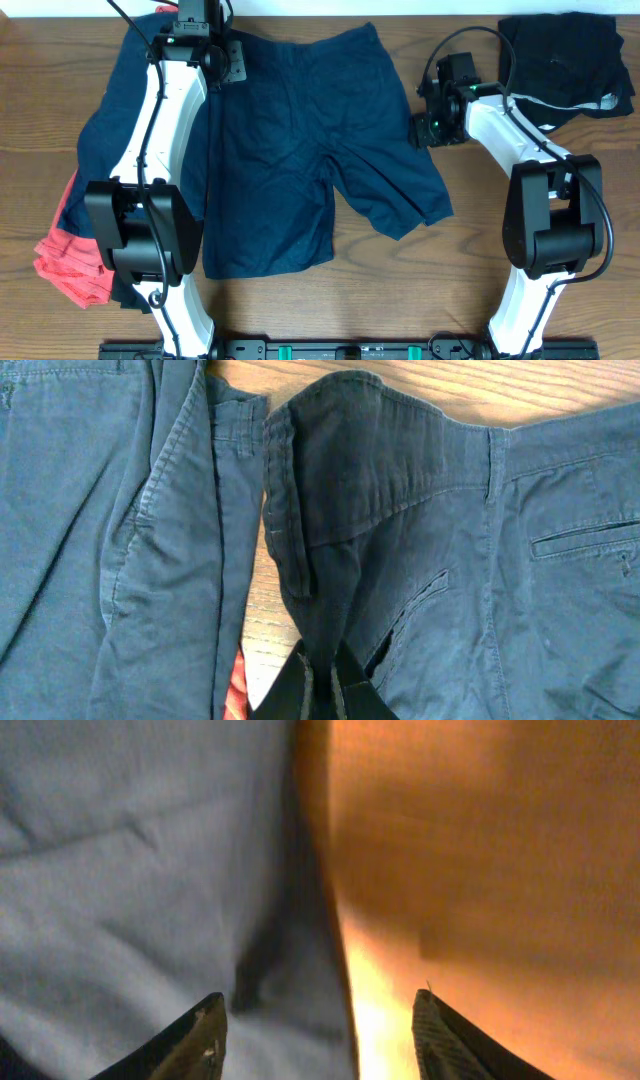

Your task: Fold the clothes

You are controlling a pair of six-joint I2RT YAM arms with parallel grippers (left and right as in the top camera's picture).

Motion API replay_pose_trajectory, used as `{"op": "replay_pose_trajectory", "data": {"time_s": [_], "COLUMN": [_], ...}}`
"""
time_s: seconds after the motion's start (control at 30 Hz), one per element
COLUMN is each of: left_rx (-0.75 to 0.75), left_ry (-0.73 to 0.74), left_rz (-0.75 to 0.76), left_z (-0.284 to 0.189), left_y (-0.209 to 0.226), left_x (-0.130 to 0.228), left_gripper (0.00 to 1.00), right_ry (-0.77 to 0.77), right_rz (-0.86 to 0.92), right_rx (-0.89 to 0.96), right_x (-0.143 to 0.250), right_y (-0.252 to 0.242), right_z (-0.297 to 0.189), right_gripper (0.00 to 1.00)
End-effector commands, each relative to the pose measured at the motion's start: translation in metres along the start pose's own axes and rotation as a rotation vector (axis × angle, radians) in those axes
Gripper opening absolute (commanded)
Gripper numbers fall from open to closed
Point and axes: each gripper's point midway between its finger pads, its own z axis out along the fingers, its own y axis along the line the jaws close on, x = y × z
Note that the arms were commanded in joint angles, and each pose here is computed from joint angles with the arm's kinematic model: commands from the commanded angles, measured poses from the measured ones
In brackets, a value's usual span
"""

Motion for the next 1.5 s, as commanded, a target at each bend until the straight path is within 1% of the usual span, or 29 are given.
{"op": "replay_pose_trajectory", "data": {"time_s": [0.0, 0.03, 0.13, 0.17, 0.2, 0.33, 0.43, 0.57, 0.6, 0.7, 0.77, 0.8, 0.87, 0.9, 1.07, 1.37, 1.47], "left_rx": [-0.018, -0.018, -0.018, -0.018, -0.018, -0.019, -0.019, -0.019, -0.019, -0.020, -0.019, -0.019, -0.020, -0.020, -0.028, -0.060, -0.073], "left_ry": [-0.016, -0.015, -0.014, -0.014, -0.014, -0.013, -0.010, -0.010, -0.010, -0.008, -0.009, -0.009, -0.008, -0.006, 0.028, 0.195, 0.256], "left_rz": [-0.017, -0.017, -0.017, -0.016, -0.016, -0.016, -0.016, -0.016, -0.016, -0.016, -0.016, -0.016, -0.016, -0.016, -0.014, -0.011, -0.053], "left_z": [-0.004, -0.004, -0.004, -0.004, -0.004, -0.004, -0.004, -0.004, -0.004, -0.004, -0.004, -0.004, -0.004, -0.004, -0.004, -0.009, -0.013], "left_y": [0.004, 0.004, 0.004, 0.004, 0.004, 0.004, 0.005, 0.005, 0.005, 0.005, 0.005, 0.005, 0.005, 0.005, 0.007, 0.014, 0.016], "left_x": [-0.005, -0.005, -0.004, -0.004, -0.004, -0.004, -0.003, -0.003, -0.003, -0.003, -0.003, -0.003, -0.003, -0.002, 0.006, 0.047, 0.062], "left_gripper": [0.06, 0.06, 0.06, 0.06, 0.06, 0.06, 0.06, 0.06, 0.06, 0.06, 0.06, 0.06, 0.06, 0.06, 0.06, 0.06, 0.06], "right_ry": [-0.031, -0.050, -0.083, -0.085, -0.087, -0.076, -0.076, -0.077, -0.075, -0.065, -0.058, -0.054, -0.050, -0.049, -0.087, -0.297, -0.340], "right_rz": [-0.039, -0.052, -0.063, -0.063, -0.063, -0.067, -0.082, -0.084, -0.083, -0.081, -0.081, -0.081, -0.082, -0.081, -0.071, -0.066, -0.069], "right_rx": [0.007, 0.007, 0.008, 0.008, 0.006, -0.050, -0.107, -0.111, -0.111, -0.112, -0.129, -0.136, -0.138, -0.138, -0.109, -0.074, -0.073], "right_x": [-0.001, -0.005, -0.013, -0.013, -0.014, -0.010, -0.010, -0.010, -0.009, -0.007, -0.005, -0.004, -0.002, -0.002, -0.011, -0.062, -0.071], "right_y": [-0.003, -0.003, -0.004, -0.004, -0.004, 0.005, 0.015, 0.016, 0.016, 0.016, 0.019, 0.020, 0.021, 0.021, 0.012, -0.012, -0.013], "right_z": [0.008, 0.010, 0.016, 0.019, 0.021, 0.032, 0.034, 0.034, 0.034, 0.037, 0.039, 0.040, 0.042, 0.043, 0.044, 0.035, 0.044], "right_gripper": [0.46, 0.41, 0.35, 0.29, 0.27, 0.25, 0.27, 0.44, 0.45, 0.45, 0.39, 0.32, 0.14, 0.02, 0.01, 0.02, 0.02]}}
